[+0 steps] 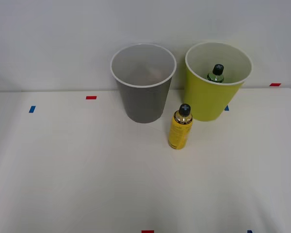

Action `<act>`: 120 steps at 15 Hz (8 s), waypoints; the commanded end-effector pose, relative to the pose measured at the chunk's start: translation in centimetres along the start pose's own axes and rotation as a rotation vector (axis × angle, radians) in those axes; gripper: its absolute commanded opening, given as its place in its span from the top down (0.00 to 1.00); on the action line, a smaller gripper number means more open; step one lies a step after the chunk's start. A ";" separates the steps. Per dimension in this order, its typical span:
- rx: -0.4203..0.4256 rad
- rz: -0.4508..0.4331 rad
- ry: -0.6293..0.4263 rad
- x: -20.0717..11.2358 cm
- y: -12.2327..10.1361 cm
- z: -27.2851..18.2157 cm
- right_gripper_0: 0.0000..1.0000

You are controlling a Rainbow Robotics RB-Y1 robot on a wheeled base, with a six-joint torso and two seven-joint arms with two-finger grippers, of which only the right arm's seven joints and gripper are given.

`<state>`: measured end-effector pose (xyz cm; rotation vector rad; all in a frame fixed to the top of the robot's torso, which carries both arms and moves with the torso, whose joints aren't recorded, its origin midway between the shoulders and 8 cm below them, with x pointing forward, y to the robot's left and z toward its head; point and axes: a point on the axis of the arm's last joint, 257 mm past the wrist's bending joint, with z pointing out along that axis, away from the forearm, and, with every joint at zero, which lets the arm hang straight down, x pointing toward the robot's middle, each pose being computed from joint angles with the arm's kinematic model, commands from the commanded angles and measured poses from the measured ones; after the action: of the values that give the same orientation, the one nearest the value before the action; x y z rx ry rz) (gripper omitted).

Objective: Put cans in the gray bin, plastic bottles in the light green bin

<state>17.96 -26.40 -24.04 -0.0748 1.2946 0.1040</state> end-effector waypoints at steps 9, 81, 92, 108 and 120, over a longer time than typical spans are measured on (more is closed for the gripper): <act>-0.108 0.069 -0.004 2.6 4.0 6.4 0.00; -0.131 0.079 -0.010 3.5 12.5 32.7 1.00; -0.164 0.496 -0.179 -13.3 8.9 34.4 1.00; -0.075 0.386 -0.150 -18.8 2.0 47.0 1.00; -0.030 0.259 -0.116 -18.7 0.0 49.3 1.00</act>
<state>59.84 -21.69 7.22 0.0807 1.1703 0.3395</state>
